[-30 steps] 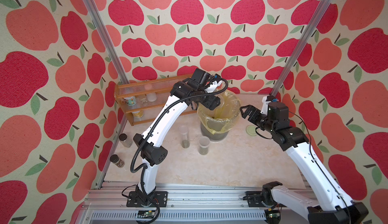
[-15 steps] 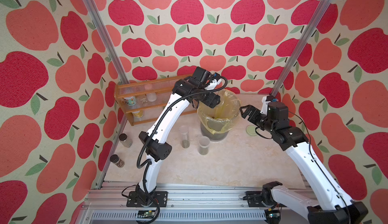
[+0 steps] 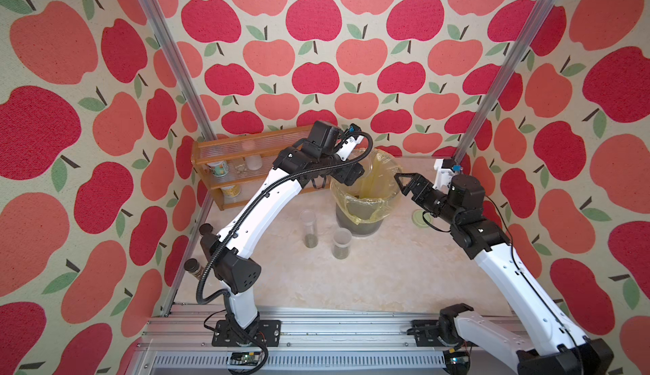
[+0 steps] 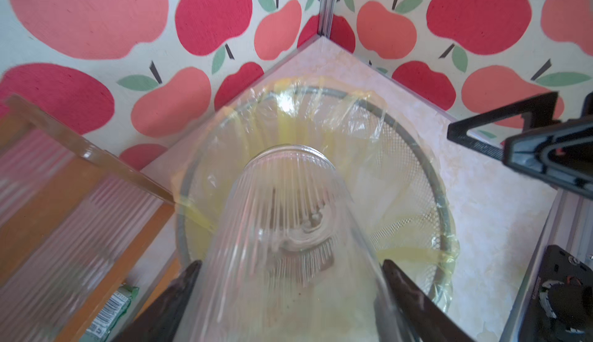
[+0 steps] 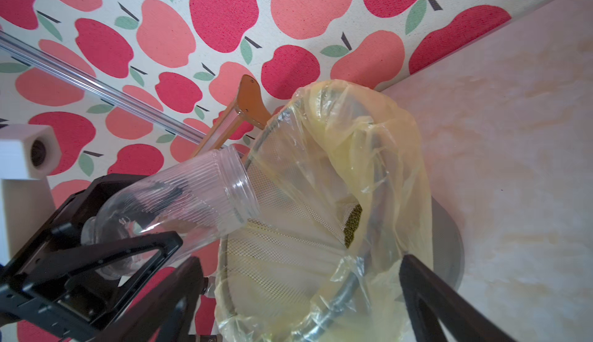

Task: Empty moldy mung beans from jars
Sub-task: Pour the moldy mung beans from the jar into the trash bin.

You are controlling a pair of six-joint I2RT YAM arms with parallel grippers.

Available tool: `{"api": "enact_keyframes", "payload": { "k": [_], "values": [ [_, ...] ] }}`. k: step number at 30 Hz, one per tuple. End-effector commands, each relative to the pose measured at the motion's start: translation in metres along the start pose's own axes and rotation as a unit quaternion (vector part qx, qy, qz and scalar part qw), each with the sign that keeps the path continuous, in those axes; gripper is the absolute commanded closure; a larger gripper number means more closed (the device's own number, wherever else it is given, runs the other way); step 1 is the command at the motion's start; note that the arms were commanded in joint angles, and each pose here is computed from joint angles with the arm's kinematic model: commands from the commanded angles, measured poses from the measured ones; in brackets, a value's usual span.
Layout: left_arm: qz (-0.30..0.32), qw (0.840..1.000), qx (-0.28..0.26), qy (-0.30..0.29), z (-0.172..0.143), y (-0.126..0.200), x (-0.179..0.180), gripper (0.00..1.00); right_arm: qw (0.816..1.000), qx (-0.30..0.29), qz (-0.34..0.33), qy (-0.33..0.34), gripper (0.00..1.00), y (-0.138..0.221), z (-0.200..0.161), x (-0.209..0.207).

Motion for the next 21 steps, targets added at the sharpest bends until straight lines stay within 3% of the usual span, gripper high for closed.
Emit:
{"api": "enact_keyframes", "payload": {
  "k": [1,7,13,21],
  "values": [
    [0.009,0.993,-0.119,-0.016,0.036,0.032,0.006,0.41,0.997,-0.014,0.07,-0.013,0.01,-0.002,0.006,0.013],
    [-0.014,0.983,-0.182,-0.026,0.036,0.039,0.0,0.41,0.991,-0.034,0.129,-0.026,0.01,-0.007,0.013,0.023],
    [-0.031,0.972,-0.231,-0.039,0.038,0.048,-0.005,0.43,0.972,-0.059,0.224,-0.048,0.01,-0.017,0.02,0.037],
    [-0.039,0.956,-0.285,-0.059,0.034,0.053,-0.009,0.43,0.953,-0.031,0.294,-0.063,0.01,-0.04,0.023,0.054]
  ]
}}
Point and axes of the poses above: each gripper's point midway between its finger pads, its own y axis back along the fingers, its own x axis along the line the jaws close on, z = x × y, the point moved 10 cm from there along y, back along the fingers, and after that the axes turned 1 degree about -y, right-handed, at the moved point
